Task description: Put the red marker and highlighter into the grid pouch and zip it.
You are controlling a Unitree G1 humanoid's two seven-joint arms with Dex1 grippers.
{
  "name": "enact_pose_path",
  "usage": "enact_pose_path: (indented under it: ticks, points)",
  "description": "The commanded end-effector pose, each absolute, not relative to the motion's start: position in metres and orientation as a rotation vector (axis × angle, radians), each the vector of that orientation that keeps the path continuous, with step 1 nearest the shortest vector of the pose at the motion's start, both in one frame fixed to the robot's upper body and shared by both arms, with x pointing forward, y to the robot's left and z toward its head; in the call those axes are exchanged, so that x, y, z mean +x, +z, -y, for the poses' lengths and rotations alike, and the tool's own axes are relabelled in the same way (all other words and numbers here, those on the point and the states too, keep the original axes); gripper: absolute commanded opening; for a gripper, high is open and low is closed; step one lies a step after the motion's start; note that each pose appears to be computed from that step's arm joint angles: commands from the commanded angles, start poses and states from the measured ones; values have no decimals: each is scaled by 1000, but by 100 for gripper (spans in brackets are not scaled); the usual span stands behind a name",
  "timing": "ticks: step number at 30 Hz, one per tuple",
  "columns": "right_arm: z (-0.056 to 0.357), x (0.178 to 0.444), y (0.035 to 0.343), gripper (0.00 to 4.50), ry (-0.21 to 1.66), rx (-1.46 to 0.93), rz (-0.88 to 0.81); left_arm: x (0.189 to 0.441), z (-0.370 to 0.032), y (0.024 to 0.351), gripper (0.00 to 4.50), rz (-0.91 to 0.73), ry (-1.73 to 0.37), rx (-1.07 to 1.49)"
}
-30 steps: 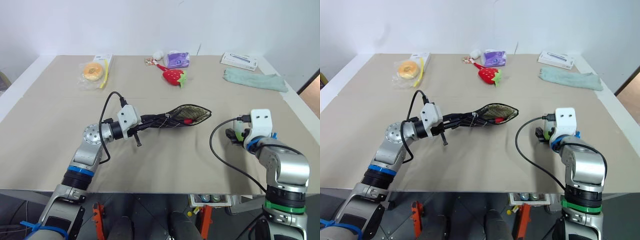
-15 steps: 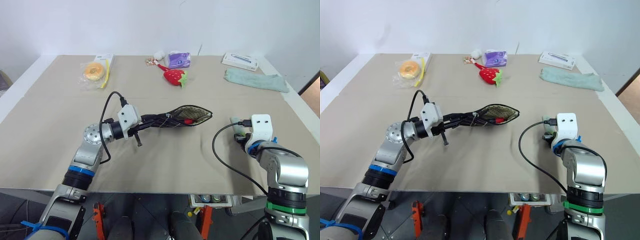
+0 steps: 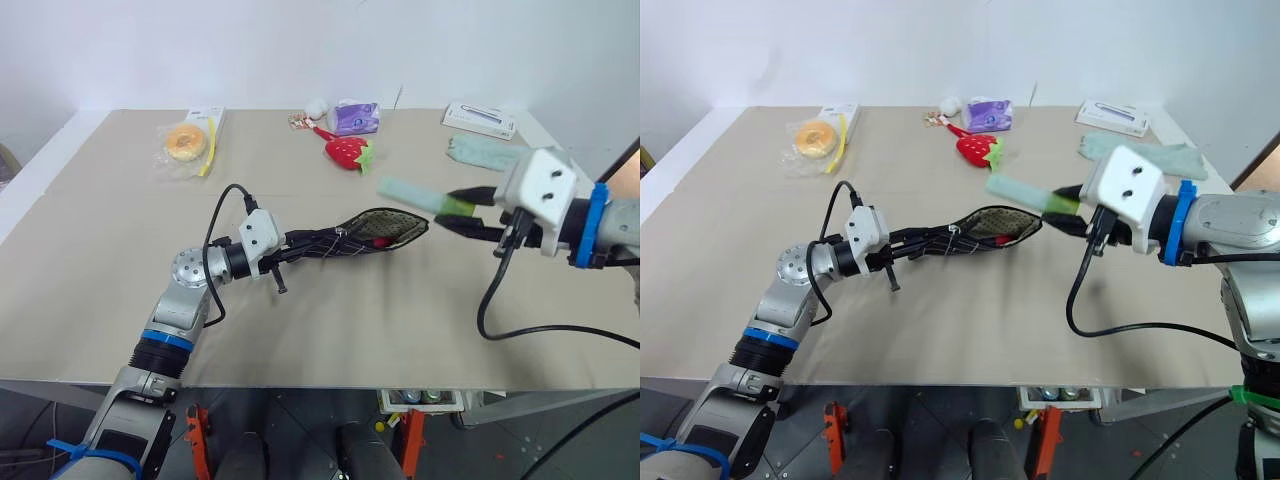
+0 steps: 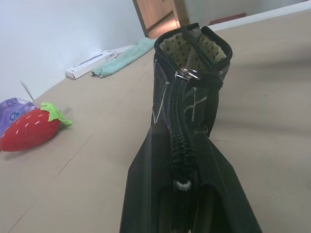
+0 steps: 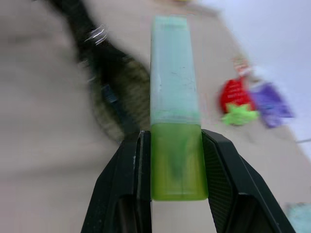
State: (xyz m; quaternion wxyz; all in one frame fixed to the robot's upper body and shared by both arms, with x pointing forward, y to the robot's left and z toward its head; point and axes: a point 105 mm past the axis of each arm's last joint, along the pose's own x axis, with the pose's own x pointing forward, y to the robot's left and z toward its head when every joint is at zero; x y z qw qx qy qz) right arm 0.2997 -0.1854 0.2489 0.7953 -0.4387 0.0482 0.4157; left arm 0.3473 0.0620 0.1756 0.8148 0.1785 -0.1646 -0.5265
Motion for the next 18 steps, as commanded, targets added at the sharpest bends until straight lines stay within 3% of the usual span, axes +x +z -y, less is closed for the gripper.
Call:
enact_pose_path:
  ticks: [1, 7, 18]
  points:
    - [185, 304, 246, 108, 909, -1051, -128, 345, -62, 193, 0, 425, -1109, 392]
    - [185, 317, 234, 108, 908, -1130, -157, 342, -61, 193, 0, 428, -1112, 387]
    - [125, 333, 236, 108, 1020, -1185, -29, 338, -50, 191, 0, 430, -1145, 372]
